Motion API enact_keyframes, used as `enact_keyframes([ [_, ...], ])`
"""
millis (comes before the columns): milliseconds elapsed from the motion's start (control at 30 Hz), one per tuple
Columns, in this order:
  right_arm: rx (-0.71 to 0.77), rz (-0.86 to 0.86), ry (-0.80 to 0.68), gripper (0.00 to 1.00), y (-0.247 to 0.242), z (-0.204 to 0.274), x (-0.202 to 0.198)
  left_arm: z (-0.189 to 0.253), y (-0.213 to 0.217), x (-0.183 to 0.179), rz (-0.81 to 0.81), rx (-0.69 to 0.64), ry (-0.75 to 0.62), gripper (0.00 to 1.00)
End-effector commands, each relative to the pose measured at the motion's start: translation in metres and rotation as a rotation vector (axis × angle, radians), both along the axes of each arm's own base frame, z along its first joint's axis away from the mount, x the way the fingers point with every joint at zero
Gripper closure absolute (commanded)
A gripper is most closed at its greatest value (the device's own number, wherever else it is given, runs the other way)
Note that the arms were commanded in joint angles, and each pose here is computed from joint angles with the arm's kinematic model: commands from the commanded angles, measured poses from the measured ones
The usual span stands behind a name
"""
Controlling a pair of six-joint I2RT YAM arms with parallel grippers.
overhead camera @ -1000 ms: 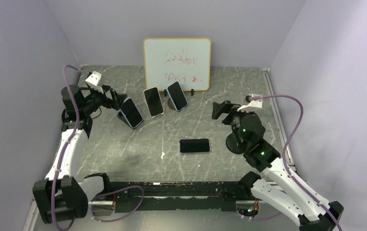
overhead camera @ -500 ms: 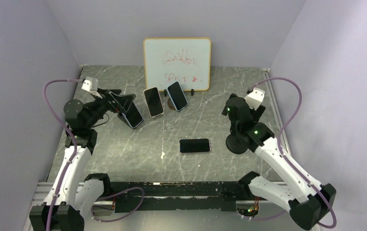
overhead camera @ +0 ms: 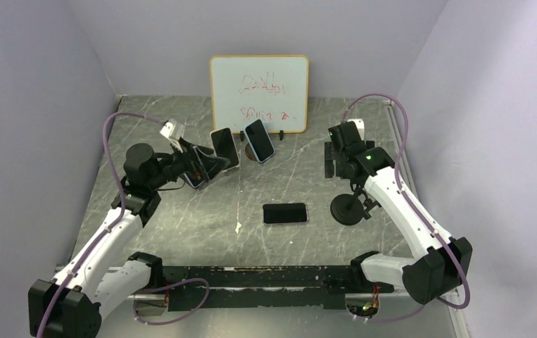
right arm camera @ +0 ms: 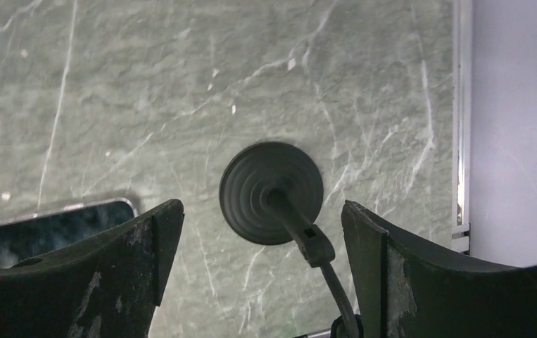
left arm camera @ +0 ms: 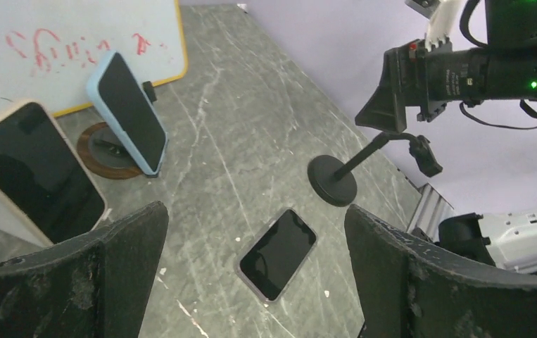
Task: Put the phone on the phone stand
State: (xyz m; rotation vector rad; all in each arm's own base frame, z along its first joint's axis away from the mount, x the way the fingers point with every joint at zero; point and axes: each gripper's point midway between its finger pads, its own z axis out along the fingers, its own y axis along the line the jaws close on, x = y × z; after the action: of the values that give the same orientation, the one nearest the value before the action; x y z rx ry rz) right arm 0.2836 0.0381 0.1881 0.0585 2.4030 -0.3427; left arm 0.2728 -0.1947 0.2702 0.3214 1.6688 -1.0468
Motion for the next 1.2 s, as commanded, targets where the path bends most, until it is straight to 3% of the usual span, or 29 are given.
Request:
enact_keyframes([
  [0,0.053,0.151,0.106,0.15,0.016,-0.002,-0.012,0.011,-0.017,-0.008,-0.068,0.007,-0.018,0.01],
  [100,0.051,0.139,0.123,0.21,0.014,-0.007,-0.010,0.007,-0.023,-0.011,-0.091,-0.002,-0.002,0.01],
  [400,0.027,0.060,0.325,0.24,0.004,-0.038,-0.003,-0.002,-0.034,-0.015,-0.127,0.036,0.039,0.01],
  [600,-0.035,0.024,0.374,0.23,0.012,-0.018,0.002,-0.010,-0.045,-0.015,-0.160,0.062,0.054,0.01],
  [833,-0.122,0.029,0.494,0.17,0.048,-0.029,-0.010,-0.018,-0.053,-0.030,-0.191,0.093,0.065,0.01],
  [967,-0.193,-0.074,0.542,0.01,0.034,-0.056,-0.040,-0.025,-0.061,-0.043,-0.226,0.131,0.065,0.01],
  [1167,-0.161,-0.281,0.376,0.00,-0.007,-0.037,-0.029,-0.025,-0.076,-0.059,-0.288,0.161,0.051,0.01],
])
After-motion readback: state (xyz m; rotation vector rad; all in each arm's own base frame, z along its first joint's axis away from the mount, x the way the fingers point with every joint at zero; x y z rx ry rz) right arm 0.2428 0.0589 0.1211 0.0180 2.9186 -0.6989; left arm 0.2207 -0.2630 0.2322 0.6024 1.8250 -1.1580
